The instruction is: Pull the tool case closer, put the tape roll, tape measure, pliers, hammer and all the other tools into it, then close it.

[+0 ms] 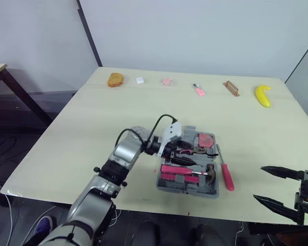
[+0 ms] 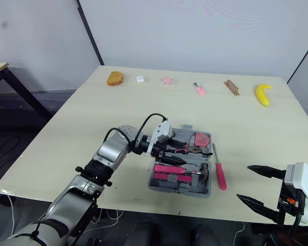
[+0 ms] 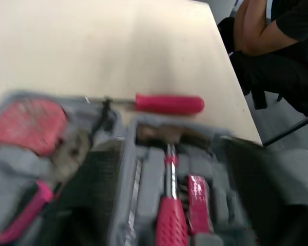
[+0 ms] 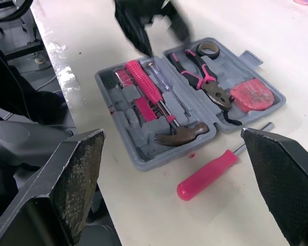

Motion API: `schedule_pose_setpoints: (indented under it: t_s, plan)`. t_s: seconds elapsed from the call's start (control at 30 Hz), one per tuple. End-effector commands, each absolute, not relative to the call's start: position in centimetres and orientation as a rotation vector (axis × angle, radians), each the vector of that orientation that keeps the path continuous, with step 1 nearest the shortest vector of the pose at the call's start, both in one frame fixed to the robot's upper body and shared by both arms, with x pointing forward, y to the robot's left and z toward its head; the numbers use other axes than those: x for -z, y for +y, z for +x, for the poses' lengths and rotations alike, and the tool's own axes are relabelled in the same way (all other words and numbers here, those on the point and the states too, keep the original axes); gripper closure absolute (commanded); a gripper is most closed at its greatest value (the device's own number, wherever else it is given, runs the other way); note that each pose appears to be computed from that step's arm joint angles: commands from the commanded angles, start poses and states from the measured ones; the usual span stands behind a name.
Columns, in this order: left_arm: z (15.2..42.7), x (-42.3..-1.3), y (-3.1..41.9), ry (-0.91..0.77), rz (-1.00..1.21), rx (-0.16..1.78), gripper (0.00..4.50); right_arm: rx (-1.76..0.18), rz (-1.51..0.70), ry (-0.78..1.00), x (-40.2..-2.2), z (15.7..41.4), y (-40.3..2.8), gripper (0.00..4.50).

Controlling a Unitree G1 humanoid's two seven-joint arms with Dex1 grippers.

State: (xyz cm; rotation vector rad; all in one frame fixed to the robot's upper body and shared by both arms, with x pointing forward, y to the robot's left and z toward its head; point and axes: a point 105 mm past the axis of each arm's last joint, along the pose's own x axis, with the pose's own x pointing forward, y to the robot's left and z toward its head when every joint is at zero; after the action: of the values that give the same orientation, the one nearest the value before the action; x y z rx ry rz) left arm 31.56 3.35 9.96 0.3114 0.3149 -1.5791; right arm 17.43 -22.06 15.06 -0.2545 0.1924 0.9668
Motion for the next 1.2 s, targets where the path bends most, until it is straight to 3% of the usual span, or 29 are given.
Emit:
schedule_pose_setpoints:
  t_s: [0.03,0.1,0.37,0.6,0.77,0.87,0.97,1.2]
  plan:
    - [31.4,-9.1,3.3,0.281,0.343,1.581,3.29,-0.982,-0.276,0.172,-15.8,17.4,-22.0,0.00]
    - [31.3,-8.0,3.2,0.291,0.368,1.578,4.48,-0.983,-0.279,0.174,-15.9,17.4,-22.1,0.00]
    - [31.2,-4.1,3.3,0.342,0.487,1.550,4.48,-0.982,-0.294,0.180,-16.4,17.4,-22.4,0.00]
    - [29.0,3.2,7.1,0.566,0.728,1.560,4.48,-0.984,-0.305,0.187,-16.6,17.3,-22.6,0.00]
    - [28.3,4.5,7.9,0.578,0.755,1.573,4.48,-0.998,-0.307,0.190,-16.8,17.5,-22.4,0.00]
    - [28.6,3.1,6.5,0.481,0.647,1.562,4.48,-1.003,-0.298,0.185,-16.8,17.8,-22.1,0.00]
    - [29.8,-1.6,4.9,0.304,0.380,1.489,4.48,-0.976,-0.255,0.124,-16.9,19.0,-20.9,0.00]
    - [33.0,-9.2,7.5,0.045,0.030,1.080,4.48,-0.762,-0.205,0.041,-14.6,23.5,-18.0,0.00]
